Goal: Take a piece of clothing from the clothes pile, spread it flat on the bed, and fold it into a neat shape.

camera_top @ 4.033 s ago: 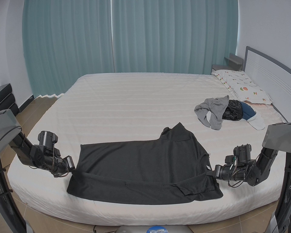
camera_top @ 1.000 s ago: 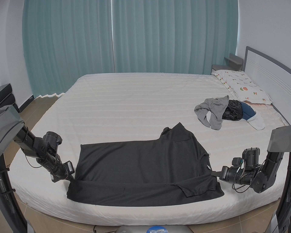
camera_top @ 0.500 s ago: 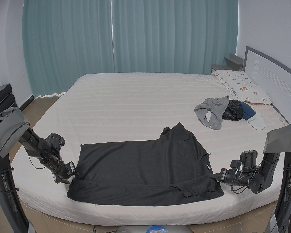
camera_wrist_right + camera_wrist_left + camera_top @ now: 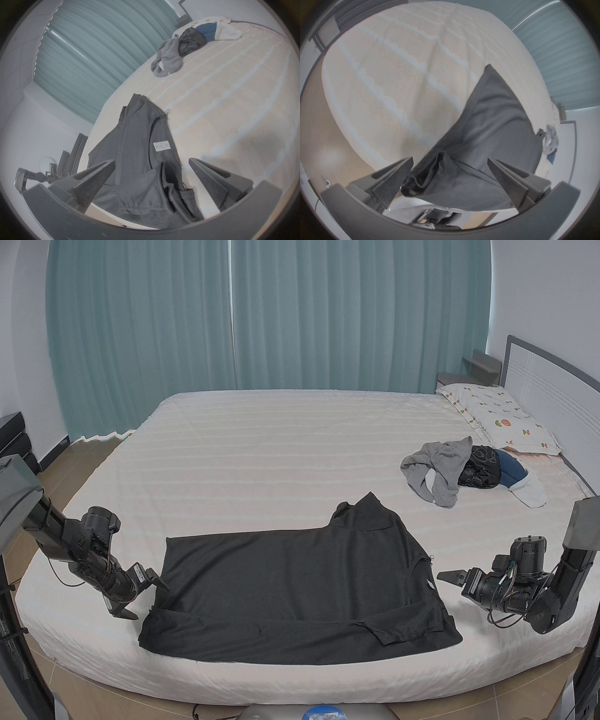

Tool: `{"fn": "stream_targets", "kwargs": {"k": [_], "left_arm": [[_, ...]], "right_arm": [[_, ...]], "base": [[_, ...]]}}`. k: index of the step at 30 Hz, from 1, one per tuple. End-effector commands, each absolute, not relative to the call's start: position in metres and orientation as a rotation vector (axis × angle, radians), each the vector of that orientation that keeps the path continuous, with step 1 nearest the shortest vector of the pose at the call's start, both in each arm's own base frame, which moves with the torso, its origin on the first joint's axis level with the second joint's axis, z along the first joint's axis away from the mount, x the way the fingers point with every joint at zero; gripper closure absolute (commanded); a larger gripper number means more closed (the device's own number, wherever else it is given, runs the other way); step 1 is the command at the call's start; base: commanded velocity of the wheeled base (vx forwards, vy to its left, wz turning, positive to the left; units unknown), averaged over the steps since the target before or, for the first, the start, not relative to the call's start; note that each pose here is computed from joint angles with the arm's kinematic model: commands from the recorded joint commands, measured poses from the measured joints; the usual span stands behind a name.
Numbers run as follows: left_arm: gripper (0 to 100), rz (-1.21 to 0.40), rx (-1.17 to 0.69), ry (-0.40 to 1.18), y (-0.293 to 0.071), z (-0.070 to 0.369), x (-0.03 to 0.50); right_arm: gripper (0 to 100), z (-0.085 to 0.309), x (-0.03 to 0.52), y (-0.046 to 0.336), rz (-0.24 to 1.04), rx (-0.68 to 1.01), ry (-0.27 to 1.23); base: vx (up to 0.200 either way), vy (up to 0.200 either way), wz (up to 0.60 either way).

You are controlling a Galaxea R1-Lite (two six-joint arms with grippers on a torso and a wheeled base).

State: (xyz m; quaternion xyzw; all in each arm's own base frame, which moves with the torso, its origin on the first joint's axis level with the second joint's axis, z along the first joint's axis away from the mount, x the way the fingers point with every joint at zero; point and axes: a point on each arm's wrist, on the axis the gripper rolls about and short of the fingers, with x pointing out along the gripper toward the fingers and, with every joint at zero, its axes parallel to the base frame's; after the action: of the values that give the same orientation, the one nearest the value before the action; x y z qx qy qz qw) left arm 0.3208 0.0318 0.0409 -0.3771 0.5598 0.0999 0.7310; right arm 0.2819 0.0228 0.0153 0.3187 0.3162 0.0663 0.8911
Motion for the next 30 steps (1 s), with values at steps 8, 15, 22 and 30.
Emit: {"fn": "stream_targets", "kwargs": {"k": [8,15,22,30], "left_arm": [[0,0.201,-0.978,1.211,0.052,0.048,0.304],[0,0.205,-0.981,1.209,0.053,0.045,0.304],[0,0.207,-0.983,1.212,0.052,0.044,0.303],[0,0.195,-0.98,1.196,0.052,0.046,0.301]], "right_arm": [[0,0.027,0.277,0.023,0.067,0.801,0.618],[0,0.026,0.274,0.029,0.08,0.797,0.636],[0,0.026,0.273,0.03,0.082,0.801,0.64],[0,0.027,0.272,0.032,0.093,0.799,0.64]], "base": [[0.0,0.05,0.0],[0.0,0.114,0.0],[0.0,0.0,0.0],[0.075,0.0,0.0]]}}
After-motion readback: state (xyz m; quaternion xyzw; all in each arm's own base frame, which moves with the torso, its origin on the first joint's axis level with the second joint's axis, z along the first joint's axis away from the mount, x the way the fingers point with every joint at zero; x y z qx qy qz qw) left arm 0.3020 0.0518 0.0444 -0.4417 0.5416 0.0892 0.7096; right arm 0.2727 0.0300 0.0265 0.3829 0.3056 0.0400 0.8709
